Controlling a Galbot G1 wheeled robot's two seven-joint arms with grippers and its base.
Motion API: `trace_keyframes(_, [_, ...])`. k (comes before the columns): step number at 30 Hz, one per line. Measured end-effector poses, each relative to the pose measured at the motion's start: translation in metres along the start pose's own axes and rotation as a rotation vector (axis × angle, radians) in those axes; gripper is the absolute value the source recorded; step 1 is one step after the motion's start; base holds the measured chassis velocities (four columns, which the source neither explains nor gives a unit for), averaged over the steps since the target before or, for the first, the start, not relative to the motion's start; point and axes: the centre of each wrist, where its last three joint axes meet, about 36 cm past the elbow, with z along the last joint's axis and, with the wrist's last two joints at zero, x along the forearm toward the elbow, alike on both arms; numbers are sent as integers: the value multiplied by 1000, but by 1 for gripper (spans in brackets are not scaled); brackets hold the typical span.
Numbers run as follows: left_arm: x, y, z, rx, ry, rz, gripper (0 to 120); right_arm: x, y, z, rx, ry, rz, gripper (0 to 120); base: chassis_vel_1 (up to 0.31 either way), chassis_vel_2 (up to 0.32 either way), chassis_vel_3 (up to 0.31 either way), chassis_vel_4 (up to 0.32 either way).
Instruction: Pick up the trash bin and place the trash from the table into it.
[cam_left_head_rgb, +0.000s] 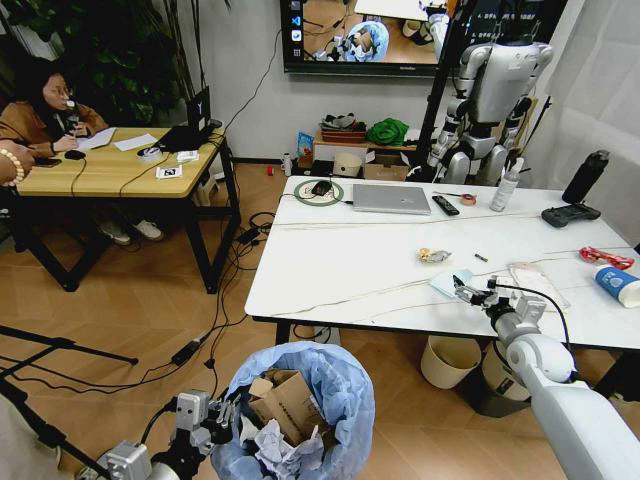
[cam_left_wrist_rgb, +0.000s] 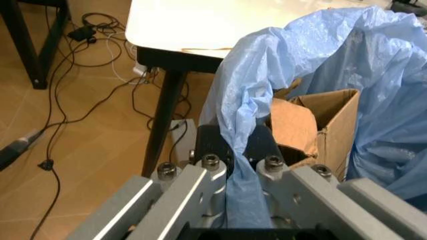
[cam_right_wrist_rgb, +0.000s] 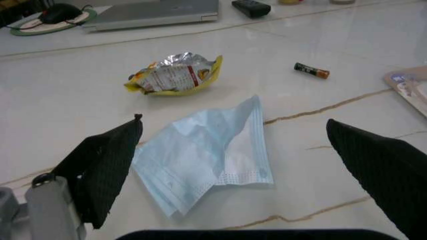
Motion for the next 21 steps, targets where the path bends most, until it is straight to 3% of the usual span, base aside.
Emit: trace_keyframes(21, [0, 1, 1, 9, -4, -10, 0, -29, 3, 11, 10, 42, 11, 100, 0, 0, 0, 0])
